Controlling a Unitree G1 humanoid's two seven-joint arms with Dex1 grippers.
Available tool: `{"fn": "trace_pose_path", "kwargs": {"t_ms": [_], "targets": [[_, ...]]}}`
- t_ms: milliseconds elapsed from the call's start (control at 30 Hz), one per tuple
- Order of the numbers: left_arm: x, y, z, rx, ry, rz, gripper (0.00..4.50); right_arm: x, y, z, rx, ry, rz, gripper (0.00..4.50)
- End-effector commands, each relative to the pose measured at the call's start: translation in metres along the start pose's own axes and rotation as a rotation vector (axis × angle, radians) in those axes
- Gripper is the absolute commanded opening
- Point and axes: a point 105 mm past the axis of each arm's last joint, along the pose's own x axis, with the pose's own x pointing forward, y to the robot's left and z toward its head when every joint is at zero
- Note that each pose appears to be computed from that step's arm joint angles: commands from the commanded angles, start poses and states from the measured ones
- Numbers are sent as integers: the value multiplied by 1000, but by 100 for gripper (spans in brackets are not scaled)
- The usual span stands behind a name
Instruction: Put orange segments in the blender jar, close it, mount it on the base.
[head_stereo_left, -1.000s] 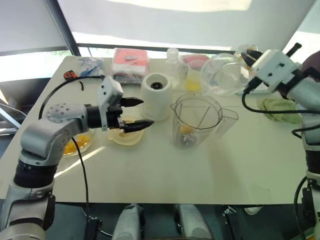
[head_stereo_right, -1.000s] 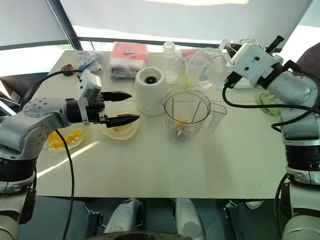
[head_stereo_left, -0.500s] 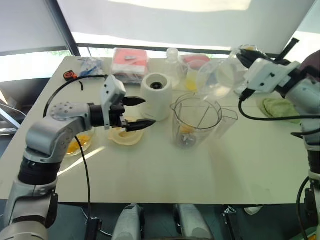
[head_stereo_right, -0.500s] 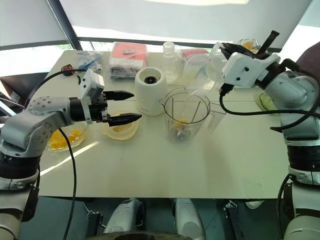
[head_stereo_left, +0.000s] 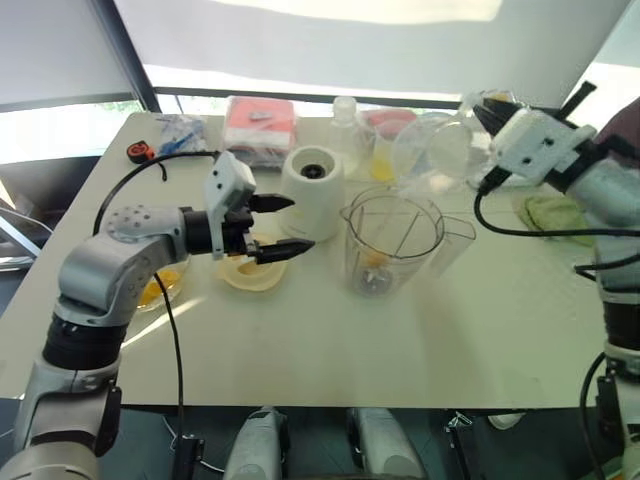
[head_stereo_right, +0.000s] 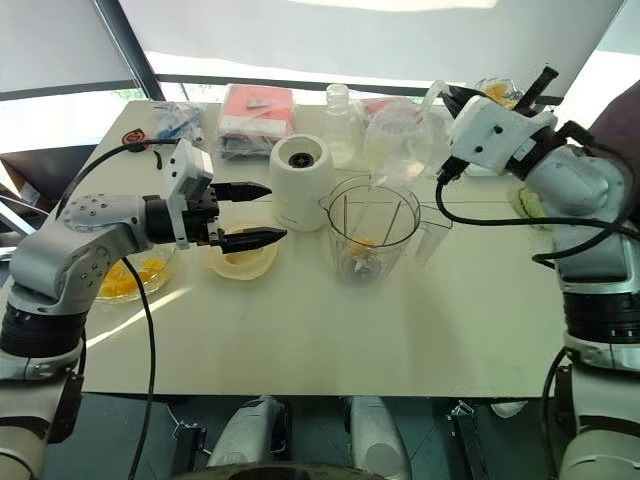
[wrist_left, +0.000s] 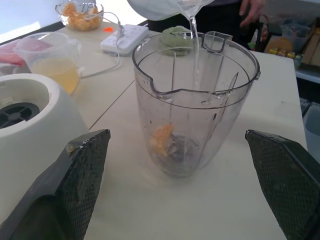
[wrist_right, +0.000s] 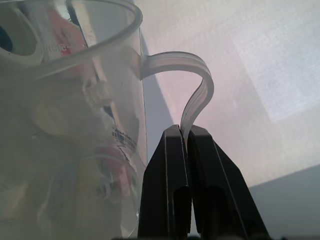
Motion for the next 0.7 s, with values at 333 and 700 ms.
{"fn": "trace_pose_path", "kwargs": {"t_ms": [333, 700], "targets": [[0, 0, 14, 47, -31, -10, 450, -29, -45, -27, 609, 92, -412, 6], [-10, -4, 10, 22, -13, 17, 450, -87, -6, -122, 797, 431, -882, 6]]}}
